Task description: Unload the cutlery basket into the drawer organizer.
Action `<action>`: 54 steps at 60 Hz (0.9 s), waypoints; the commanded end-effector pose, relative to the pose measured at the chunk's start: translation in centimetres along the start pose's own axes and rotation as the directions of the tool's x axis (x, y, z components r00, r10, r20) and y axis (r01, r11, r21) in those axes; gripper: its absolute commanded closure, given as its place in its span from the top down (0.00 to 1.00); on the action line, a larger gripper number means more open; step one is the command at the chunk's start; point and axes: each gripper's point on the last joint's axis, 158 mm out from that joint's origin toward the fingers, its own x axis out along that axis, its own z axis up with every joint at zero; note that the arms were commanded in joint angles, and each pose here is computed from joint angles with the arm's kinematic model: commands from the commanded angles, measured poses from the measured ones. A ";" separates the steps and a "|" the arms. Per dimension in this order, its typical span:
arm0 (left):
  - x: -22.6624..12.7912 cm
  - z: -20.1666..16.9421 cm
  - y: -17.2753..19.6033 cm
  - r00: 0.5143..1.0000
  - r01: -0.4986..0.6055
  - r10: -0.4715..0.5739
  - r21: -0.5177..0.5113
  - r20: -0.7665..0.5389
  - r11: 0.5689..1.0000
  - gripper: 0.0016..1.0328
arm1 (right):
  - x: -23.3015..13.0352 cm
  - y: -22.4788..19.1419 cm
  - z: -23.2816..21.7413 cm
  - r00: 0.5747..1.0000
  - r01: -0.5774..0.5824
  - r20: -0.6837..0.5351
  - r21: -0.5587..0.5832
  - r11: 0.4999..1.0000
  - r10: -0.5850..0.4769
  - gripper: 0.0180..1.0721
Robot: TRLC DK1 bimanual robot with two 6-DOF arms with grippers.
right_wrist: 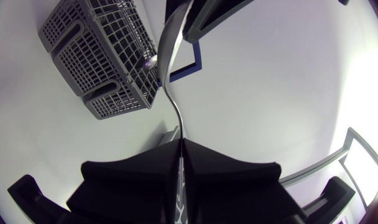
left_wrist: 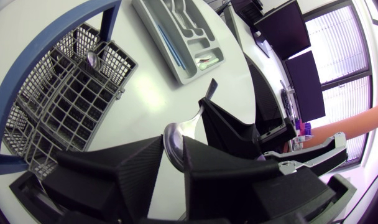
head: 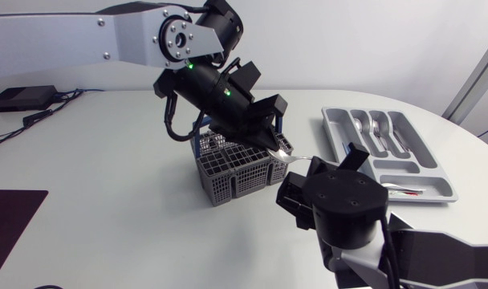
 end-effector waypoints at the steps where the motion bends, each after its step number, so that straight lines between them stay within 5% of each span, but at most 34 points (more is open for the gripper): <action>1: 0.2 0.2 -0.4 1.000 0.014 -0.014 -0.031 -0.010 0.999 0.36 | 0.0 -0.5 0.7 1.000 0.018 0.003 -0.004 1.000 -0.018 0.05; 26: 0.5 0.0 -1.3 0.999 0.039 -0.040 -0.021 -0.020 0.999 0.07 | 0.1 -0.3 0.7 1.000 0.017 0.001 -0.013 1.000 -0.017 0.05; 38: 0.5 0.0 -1.6 0.999 0.045 -0.045 -0.013 -0.021 0.999 0.05 | -0.1 -0.5 0.9 1.000 0.018 0.012 -0.008 1.000 -0.017 0.07; 44: 0.2 0.2 -1.8 0.999 0.049 -0.049 -0.009 -0.012 0.999 0.05 | -0.2 -0.5 0.9 1.000 0.016 0.016 -0.007 1.000 -0.016 0.32; 49: -0.4 0.6 -1.9 0.999 0.049 -0.049 -0.003 0.001 0.999 0.04 | -0.7 -0.6 1.1 0.999 0.015 0.037 0.004 1.000 -0.015 0.66; 54: -0.9 1.1 -1.8 0.999 0.047 -0.047 -0.003 0.015 0.999 0.04 | -1.1 -1.1 1.2 0.998 0.017 0.057 0.020 1.000 -0.018 0.90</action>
